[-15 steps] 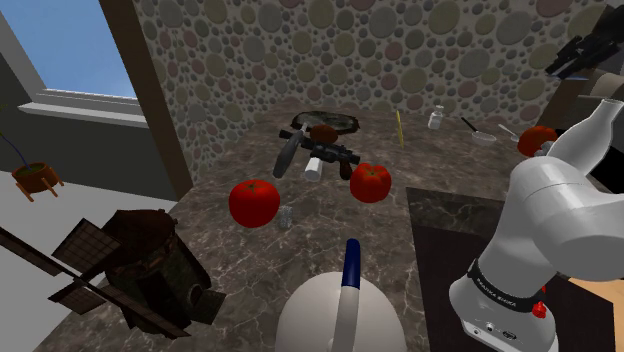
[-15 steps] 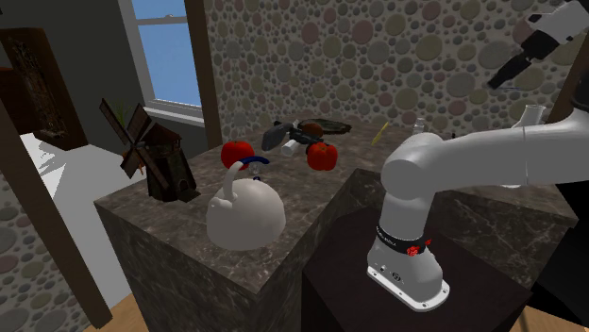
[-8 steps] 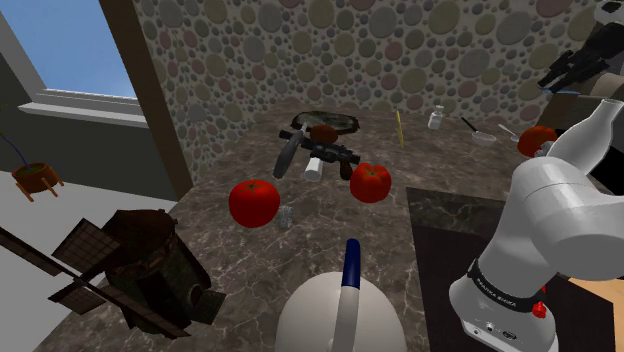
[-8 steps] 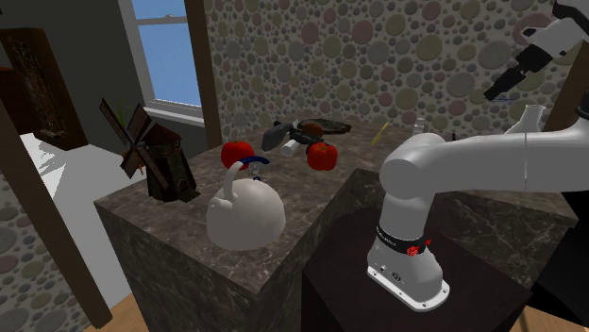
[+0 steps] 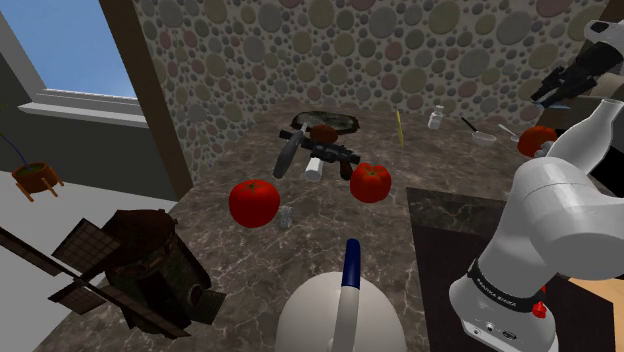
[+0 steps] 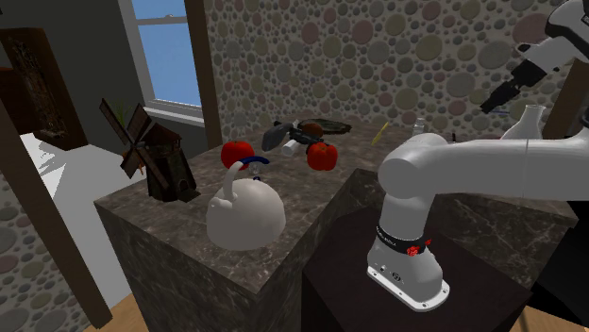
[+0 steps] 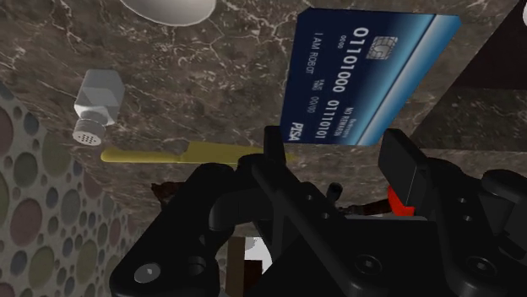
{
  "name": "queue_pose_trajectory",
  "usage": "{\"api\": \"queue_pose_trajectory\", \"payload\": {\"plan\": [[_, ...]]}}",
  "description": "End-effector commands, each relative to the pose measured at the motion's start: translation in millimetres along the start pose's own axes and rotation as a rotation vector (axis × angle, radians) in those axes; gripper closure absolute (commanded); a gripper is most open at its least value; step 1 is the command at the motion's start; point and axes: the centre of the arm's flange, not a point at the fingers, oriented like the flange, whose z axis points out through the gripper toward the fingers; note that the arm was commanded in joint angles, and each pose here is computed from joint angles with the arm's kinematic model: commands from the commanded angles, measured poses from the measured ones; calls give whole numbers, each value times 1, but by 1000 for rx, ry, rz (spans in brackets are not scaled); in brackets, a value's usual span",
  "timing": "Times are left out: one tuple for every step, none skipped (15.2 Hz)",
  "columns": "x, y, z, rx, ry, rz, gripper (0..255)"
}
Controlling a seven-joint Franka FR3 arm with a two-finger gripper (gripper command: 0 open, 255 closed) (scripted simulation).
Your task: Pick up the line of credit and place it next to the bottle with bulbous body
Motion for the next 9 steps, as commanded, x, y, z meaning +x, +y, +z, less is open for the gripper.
{"api": "queue_pose_trajectory", "payload": {"plan": [[-5, 0, 9, 0, 0, 0, 255], [-8, 0, 14, 0, 0, 0, 255], [-11, 0, 18, 0, 0, 0, 255], [-14, 0, 23, 0, 0, 0, 255], [-17, 0, 27, 0, 0, 0, 255], [-20, 0, 31, 0, 0, 0, 255], [-23, 0, 36, 0, 0, 0, 255], [-26, 0, 40, 0, 0, 0, 255], [-29, 0, 45, 0, 0, 0, 255]]}}
